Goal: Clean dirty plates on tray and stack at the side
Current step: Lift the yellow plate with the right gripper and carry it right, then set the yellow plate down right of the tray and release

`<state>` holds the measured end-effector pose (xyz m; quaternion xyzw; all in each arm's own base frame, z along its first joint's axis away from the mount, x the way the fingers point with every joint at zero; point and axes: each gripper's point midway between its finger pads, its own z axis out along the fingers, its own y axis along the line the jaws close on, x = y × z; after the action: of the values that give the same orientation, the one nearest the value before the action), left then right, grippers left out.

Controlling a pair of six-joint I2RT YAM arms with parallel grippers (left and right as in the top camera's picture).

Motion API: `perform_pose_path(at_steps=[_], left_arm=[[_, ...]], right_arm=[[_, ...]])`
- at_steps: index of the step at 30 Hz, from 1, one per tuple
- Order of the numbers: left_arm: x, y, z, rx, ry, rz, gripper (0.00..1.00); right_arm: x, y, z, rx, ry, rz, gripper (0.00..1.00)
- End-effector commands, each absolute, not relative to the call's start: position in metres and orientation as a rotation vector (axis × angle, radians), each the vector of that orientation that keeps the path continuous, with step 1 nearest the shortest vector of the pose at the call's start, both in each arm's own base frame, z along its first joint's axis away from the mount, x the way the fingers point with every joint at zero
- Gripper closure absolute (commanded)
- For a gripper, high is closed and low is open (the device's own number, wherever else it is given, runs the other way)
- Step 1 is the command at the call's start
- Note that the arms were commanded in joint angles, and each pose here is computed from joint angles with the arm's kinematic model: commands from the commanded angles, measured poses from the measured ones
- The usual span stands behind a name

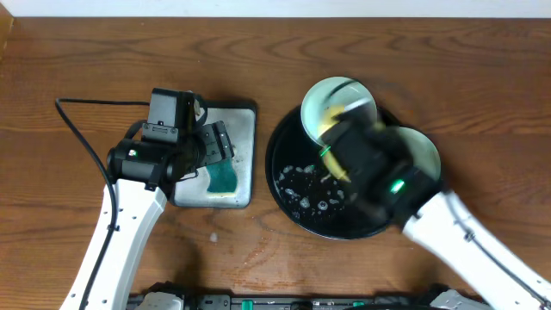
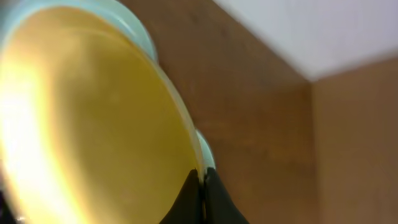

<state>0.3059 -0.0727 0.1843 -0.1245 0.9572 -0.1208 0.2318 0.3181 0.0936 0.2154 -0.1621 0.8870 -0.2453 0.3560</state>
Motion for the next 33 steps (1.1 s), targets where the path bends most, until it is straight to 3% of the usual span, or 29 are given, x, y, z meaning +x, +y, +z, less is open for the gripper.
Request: perform_pose_path(at_steps=[1, 4, 8, 13, 18, 25, 28, 29, 30, 33], left_arm=[[0.306, -0.073, 0.186, -0.332, 2.631, -0.34, 0.17], [0.306, -0.073, 0.186, -0.332, 2.631, -0.34, 0.17], [0.306, -0.073, 0.186, -0.332, 2.631, -0.34, 0.17], [0.306, -0.073, 0.186, -0.332, 2.631, -0.34, 0.17], [0.306, -0.073, 0.186, -0.332, 2.631, -0.34, 0.17], [0.306, -0.073, 0.186, -0.332, 2.631, -0.34, 0.17], [0.306, -0.073, 0.186, -0.332, 2.631, -0.34, 0.17], [0.306, -0.073, 0.186, -0.332, 2.631, -0.34, 0.17], [0.306, -0.073, 0.186, -0.332, 2.631, -0.34, 0.17], [0.306, -0.073, 0.186, -0.332, 2.631, -0.34, 0.17]], right_arm=[[0.326, 0.088, 0.191, -0.225, 2.527, -0.104, 0.99], [0.334, 0.064, 0.189, -0.038, 2.575, 0.262, 0.99], [0.344, 0.005, 0.201, 0.233, 2.497, 0.46, 0.99], [0.341, -0.116, 0.194, 0.752, 2.356, 0.322, 0.99], [0.308, -0.224, 0.148, 1.232, 2.266, 0.071, 0.99], [0.28, -0.262, 0.065, 1.495, 2.356, 0.071, 0.99], [0.288, -0.256, 0.048, 1.401, 2.428, 0.137, 0.99], [0.296, -0.252, 0.047, 1.327, 2.443, 0.187, 0.91], [0.309, -0.242, 0.053, 1.215, 2.442, 0.282, 0.67], [0.33, -0.223, 0.078, 1.107, 2.368, 0.447, 0.52]])
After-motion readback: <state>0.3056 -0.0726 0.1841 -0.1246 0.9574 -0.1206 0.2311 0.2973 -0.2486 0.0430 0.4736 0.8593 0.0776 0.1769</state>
